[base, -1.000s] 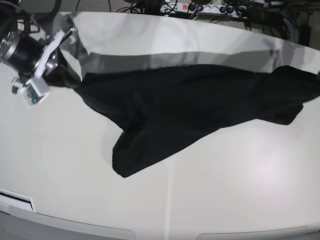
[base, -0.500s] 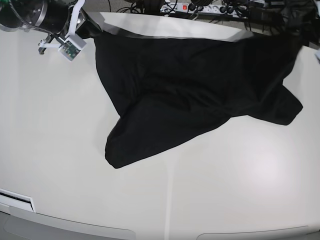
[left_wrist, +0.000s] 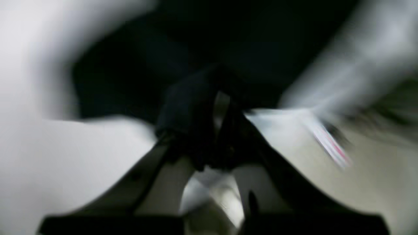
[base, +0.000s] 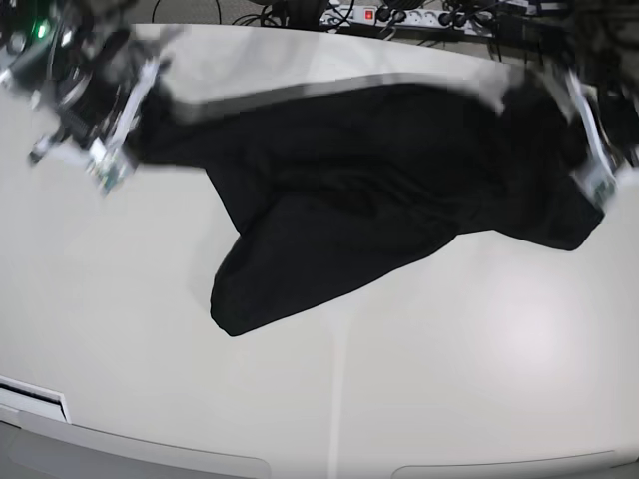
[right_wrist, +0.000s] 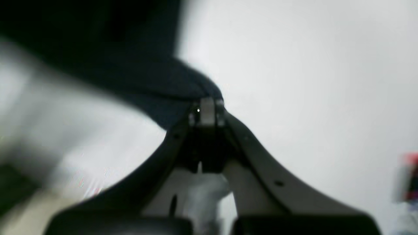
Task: Layout the t-shirt on the table in an organized manner, then fold the t-shirt properly
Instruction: 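Lift the shirt with both grippers and fling it out over the table, then grasp the shirt edge with the right gripper, then lift and fling the shirt with both grippers, laying it flat, then grasp the shirt's corners with both grippers and pull them apart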
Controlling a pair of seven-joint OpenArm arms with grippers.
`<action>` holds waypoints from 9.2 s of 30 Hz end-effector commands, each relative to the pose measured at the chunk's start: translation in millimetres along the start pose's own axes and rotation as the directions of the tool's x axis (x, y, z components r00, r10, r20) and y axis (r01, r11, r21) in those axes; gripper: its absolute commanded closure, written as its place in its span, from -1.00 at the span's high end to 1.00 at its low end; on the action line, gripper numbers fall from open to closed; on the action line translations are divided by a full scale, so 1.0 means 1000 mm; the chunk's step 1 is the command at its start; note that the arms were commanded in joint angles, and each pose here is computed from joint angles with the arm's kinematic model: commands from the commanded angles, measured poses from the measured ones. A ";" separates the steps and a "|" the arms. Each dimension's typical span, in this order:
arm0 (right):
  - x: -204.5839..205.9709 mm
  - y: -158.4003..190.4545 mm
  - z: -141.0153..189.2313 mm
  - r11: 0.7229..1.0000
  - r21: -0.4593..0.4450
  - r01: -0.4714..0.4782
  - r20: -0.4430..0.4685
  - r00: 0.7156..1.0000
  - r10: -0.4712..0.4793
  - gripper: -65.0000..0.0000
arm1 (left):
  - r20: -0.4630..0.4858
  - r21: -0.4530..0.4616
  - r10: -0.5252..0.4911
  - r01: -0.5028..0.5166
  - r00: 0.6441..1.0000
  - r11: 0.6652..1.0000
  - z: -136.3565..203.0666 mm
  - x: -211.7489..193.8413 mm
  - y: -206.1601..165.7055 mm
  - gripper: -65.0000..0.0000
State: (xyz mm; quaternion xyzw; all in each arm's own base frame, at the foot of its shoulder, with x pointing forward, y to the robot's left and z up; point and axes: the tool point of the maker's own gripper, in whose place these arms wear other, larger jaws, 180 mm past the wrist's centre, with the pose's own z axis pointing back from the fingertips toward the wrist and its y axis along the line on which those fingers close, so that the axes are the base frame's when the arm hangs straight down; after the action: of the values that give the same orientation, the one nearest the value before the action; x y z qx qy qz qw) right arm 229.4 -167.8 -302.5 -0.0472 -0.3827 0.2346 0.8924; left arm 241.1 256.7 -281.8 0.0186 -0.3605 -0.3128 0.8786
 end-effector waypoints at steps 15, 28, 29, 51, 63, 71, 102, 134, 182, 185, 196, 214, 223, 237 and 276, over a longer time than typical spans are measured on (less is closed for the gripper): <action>0.150 -0.189 0.132 0.889 -0.457 -0.018 0.438 0.866 0.243 -1.00 | 0.366 0.491 -0.431 0.222 0.825 0.842 0.185 0.223 0.150 -1.00; 0.077 -0.047 0.047 0.965 0.263 -0.023 0.327 0.943 -0.067 -1.00 | 0.375 0.271 -0.107 0.001 0.921 0.963 0.136 0.153 0.162 -1.00; 0.072 -0.034 0.038 0.948 0.317 0.008 0.308 0.945 -0.111 -1.00 | 0.371 0.254 -0.062 -0.037 0.926 0.967 0.129 0.142 0.164 -1.00; 0.091 0.266 -0.082 0.633 0.733 0.248 -0.071 0.954 -0.292 0.09 | 0.248 0.031 0.500 -0.523 0.830 0.852 0.040 -0.022 0.143 -1.00; 0.063 0.277 -0.143 0.689 0.598 0.408 -0.209 0.910 -0.357 0.09 | 0.175 0.028 0.515 -0.527 0.839 0.850 0.037 -0.038 0.133 -1.00; 0.046 0.278 -0.155 0.649 0.591 0.480 -0.262 0.874 -0.408 0.09 | 0.178 0.025 0.517 -0.529 0.837 0.848 0.036 -0.038 0.132 -1.00; 0.080 0.064 -0.022 0.952 0.279 -0.124 0.238 0.970 0.056 -1.00 | 0.148 -0.319 0.519 -0.456 0.842 0.831 0.045 -0.010 0.075 -1.00; -0.115 -0.007 0.070 0.958 0.257 -0.127 -0.369 0.903 0.219 -1.00 | -0.312 -0.455 0.045 -0.191 0.949 0.870 0.036 -0.054 -0.001 -1.00; -0.145 0.026 0.108 0.860 0.508 -0.048 -0.411 0.864 0.291 0.16 | -0.529 -0.552 -0.096 -0.256 0.843 0.794 0.071 -0.121 -0.051 0.17; -0.131 0.019 0.097 0.879 0.473 -0.055 -0.382 0.887 0.261 0.16 | -0.498 -0.530 -0.053 -0.256 0.865 0.808 0.064 -0.105 -0.042 0.17; -0.070 0.011 0.072 0.924 0.383 -0.007 -0.143 0.987 0.067 0.16 | -0.220 -0.165 0.175 -0.213 0.960 0.963 0.004 -0.052 0.034 -0.06; -0.038 0.017 0.055 0.939 0.325 0.109 -0.017 0.994 -0.109 0.16 | -0.013 -0.058 0.695 -0.695 0.719 0.717 -0.079 -0.094 0.108 -0.03; -0.038 0.016 0.055 0.940 0.318 0.123 -0.024 0.992 -0.122 0.16 | -0.065 -0.075 0.717 -0.720 0.694 0.690 -0.143 -0.090 0.082 -0.03; -0.032 0.013 0.023 0.951 0.248 0.185 -0.022 0.983 -0.185 0.16 | -0.092 -0.178 0.692 -0.695 0.716 0.696 -0.185 -0.038 0.046 -0.65; -0.057 -0.097 -0.158 0.849 0.167 0.502 -0.198 0.860 -0.470 -1.00 | -0.074 0.014 0.665 -0.666 0.743 0.746 -0.148 -0.059 0.122 -1.00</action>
State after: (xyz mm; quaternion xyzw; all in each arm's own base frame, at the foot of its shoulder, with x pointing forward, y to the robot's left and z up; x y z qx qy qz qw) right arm 328.3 -251.2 -444.7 0.1418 -0.2574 0.0330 0.9553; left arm 352.7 349.9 -419.4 -0.1113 -0.2740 0.0206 0.9551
